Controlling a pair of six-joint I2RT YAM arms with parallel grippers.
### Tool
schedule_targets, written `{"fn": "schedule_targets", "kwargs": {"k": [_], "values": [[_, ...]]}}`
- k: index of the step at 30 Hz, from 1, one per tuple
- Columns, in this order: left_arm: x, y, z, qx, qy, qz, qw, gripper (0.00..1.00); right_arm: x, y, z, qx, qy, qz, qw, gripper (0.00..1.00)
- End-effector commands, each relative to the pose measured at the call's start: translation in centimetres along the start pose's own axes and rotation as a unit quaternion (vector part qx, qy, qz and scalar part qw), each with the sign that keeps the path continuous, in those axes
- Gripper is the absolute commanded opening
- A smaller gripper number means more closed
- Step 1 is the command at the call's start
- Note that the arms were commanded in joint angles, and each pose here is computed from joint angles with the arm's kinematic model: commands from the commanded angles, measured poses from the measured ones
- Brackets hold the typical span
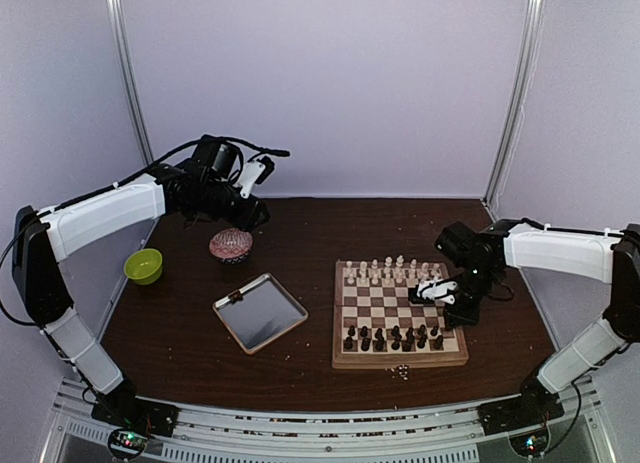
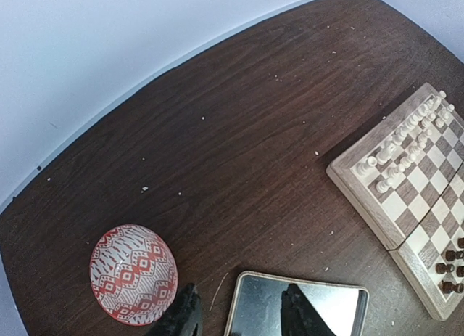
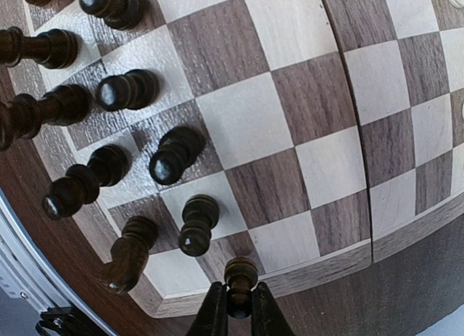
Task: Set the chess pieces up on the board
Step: Place the pawn at a7.
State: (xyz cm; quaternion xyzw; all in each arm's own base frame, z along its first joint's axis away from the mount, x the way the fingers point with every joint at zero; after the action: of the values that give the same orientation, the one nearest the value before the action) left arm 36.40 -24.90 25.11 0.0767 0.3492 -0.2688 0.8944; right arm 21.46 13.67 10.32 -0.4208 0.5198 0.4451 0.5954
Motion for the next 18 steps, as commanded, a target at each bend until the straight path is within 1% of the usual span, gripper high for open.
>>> {"fn": "schedule_targets", "kwargs": {"k": [1,7,13,16,18], "values": [[-0.2,-0.4,1.2,-0.004,-0.016,-0.011,1.0,0.41,0.4,0.7,-0.3,-0.008,0.001,0.021,1.0,0.13],[0.0,-0.4,1.1,-0.004,-0.014,-0.011,1.0,0.41,1.1,0.9,-0.3,-0.007,0.004,0.033,0.999,0.14],[0.1,-0.5,1.0,-0.003,-0.012,-0.013,1.0,0.41,1.6,0.7,-0.5,-0.004,0.013,0.026,1.0,0.19],[0.1,-0.5,0.9,-0.003,-0.01,-0.014,1.0,0.41,1.4,0.7,-0.6,-0.003,0.013,0.023,1.0,0.24],[0.2,-0.5,1.0,-0.004,-0.009,-0.015,1.0,0.41,0.8,0.8,-0.5,-0.003,0.008,0.025,1.0,0.25]]}}
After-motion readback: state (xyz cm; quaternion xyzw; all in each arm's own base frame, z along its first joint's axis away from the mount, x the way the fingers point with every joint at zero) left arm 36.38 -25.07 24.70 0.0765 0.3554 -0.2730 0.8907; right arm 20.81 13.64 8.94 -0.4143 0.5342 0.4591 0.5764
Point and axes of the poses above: each gripper's point midway between its finger pads, its own x axis out along the fingers, its own y axis along the line the jaws close on, z = x × y, the point moved 4 cm from there along -x, back along the fingers, and after that the axes turned 8 degrees about -x, right-handed, at the moved point
